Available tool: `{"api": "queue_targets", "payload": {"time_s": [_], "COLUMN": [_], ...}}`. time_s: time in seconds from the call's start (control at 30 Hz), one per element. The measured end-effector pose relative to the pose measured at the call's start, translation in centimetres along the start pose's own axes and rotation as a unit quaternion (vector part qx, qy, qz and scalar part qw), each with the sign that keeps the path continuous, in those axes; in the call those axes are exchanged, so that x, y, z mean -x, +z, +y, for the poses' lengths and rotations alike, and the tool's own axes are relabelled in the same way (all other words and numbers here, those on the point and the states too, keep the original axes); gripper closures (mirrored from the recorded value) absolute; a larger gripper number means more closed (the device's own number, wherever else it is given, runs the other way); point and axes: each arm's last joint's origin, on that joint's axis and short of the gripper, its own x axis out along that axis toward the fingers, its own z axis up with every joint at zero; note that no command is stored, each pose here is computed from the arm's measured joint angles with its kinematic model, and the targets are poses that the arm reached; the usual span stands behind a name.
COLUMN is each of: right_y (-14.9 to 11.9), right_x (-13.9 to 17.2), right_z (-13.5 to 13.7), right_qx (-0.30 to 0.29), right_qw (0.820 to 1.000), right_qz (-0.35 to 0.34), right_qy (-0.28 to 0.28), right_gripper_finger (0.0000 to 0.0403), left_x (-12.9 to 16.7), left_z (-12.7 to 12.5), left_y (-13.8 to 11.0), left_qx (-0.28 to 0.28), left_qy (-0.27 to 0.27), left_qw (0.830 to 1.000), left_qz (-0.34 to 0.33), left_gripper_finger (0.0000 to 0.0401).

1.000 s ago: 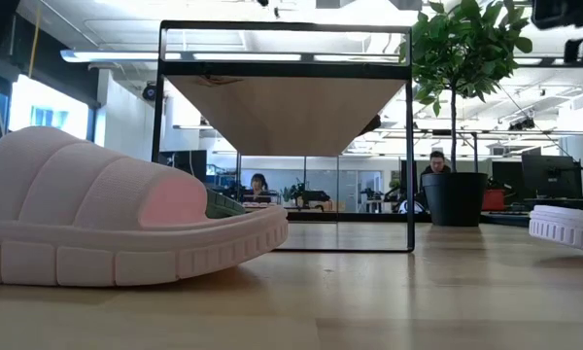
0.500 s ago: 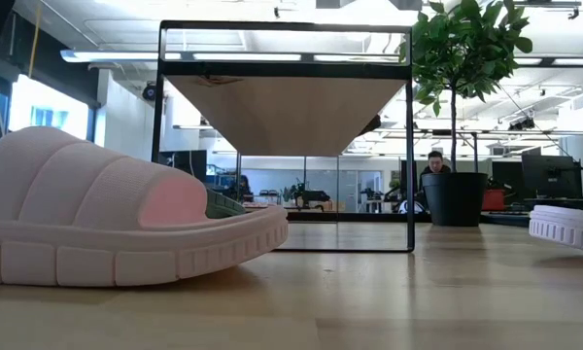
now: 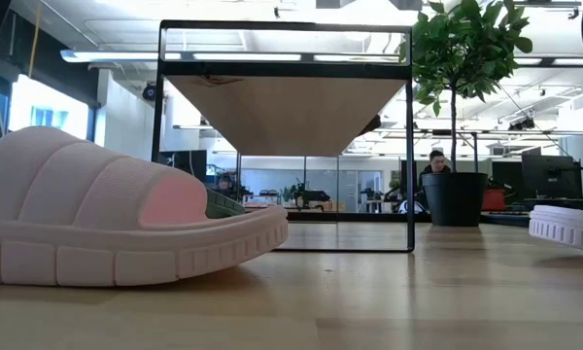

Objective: Pick and place slides into the shelf
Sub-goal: Put the black slide on the shelf

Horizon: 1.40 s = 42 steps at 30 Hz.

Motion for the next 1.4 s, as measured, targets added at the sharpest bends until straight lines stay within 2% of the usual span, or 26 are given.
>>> {"api": "queue_targets", "payload": {"time_s": [0.1,0.2,0.63,0.87,1.03,1.4], "right_y": [-1.1,-1.9,-2.7,-2.9,-3.4,-3.8], "right_x": [-0.8,-1.4,-3.9,-5.1,-6.0,-6.9], "right_z": [-0.6,-1.5,-4.5,-5.0,-5.0,-5.3], "right_qx": [0.001,0.013,0.069,0.07,0.057,0.049], "right_qw": [1.0,0.999,0.995,0.996,0.998,0.997], "right_qz": [0.012,0.033,0.005,-0.016,-0.028,-0.046], "right_qy": [0.005,-0.022,-0.075,-0.053,-0.011,0.025], "right_gripper_finger": [0.0295,0.0295,0.0295,0.0295,0.0295,0.0295], "left_x": [0.0,0.0,0.0,0.0,0.0,0.0], "left_z": [-0.1,-0.2,-0.1,-0.1,-0.1,-0.1], "left_y": [0.1,0.1,0.1,0.1,0.1,0.1], "left_qx": [-0.003,-0.004,0.001,0.003,0.004,0.004], "left_qy": [-0.004,-0.007,-0.009,-0.01,-0.01,-0.01], "left_qw": [1.0,1.0,1.0,1.0,1.0,1.0], "left_qz": [-0.003,-0.005,-0.007,-0.007,-0.007,-0.007], "left_gripper_finger": [0.0242,0.0242,0.0242,0.0243,0.0243,0.0243]}}
